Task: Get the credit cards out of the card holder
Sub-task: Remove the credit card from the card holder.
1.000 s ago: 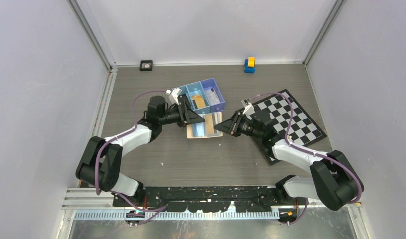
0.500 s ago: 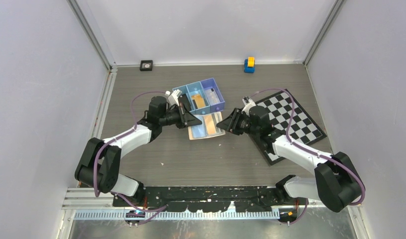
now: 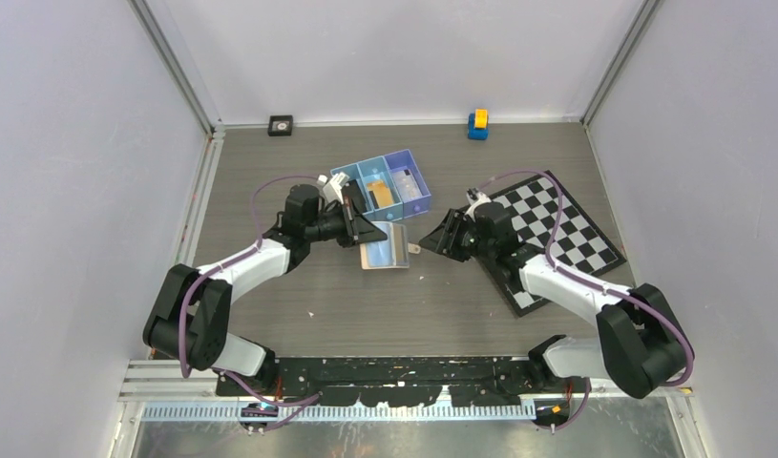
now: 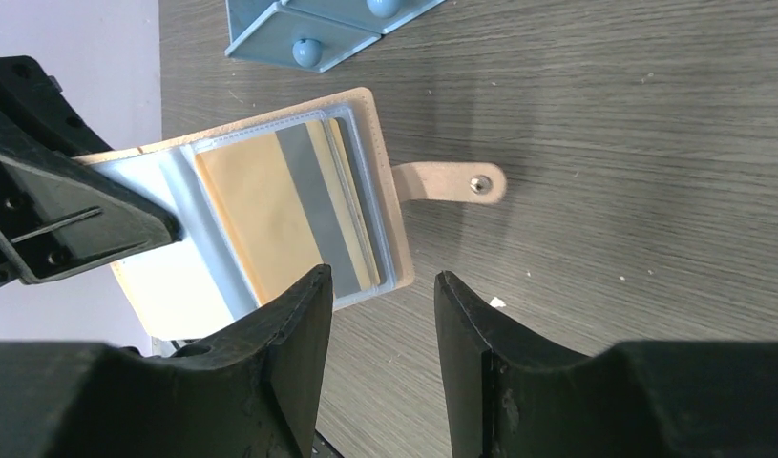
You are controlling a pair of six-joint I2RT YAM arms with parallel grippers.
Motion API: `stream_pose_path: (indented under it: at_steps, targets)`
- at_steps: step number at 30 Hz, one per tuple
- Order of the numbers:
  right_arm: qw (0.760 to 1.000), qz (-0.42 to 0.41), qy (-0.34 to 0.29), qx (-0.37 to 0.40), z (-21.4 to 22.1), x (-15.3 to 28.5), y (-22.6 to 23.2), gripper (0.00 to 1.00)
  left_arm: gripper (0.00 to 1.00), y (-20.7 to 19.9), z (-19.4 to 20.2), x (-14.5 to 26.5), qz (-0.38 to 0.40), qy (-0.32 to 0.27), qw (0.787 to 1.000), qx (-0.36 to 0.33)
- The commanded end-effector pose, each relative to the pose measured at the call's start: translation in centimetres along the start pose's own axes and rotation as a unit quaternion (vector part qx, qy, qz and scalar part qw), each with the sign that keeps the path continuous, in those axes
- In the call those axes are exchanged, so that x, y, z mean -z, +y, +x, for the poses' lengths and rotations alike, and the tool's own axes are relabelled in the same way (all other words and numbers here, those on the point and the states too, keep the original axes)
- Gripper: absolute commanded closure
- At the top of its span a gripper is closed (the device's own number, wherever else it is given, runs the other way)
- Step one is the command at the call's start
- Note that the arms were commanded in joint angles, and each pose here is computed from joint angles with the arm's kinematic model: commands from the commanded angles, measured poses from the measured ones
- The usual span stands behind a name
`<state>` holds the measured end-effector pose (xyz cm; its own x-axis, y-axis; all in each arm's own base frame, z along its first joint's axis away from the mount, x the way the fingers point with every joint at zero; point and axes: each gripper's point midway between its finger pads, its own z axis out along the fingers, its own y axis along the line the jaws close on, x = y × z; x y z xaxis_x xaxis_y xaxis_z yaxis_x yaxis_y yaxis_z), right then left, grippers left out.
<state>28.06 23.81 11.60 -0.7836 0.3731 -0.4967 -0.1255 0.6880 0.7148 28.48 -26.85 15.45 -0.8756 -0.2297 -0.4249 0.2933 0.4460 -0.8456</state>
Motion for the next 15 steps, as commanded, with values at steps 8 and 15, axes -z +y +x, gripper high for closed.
stream_pose_path:
  at_steps: [8, 15]
  targets:
    - [1.000, -0.014, -0.003, 0.008, -1.4, -0.9, 1.4, 0.51, 1.00, -5.7, -1.5, 0.8, 0.122, -0.018, 0.991, -0.043]
    - [1.000, 0.004, 0.001, -0.019, -1.5, -1.1, 0.1, 0.26, 1.00, -7.3, -1.8, 1.9, 0.145, -0.038, 0.987, -0.064]
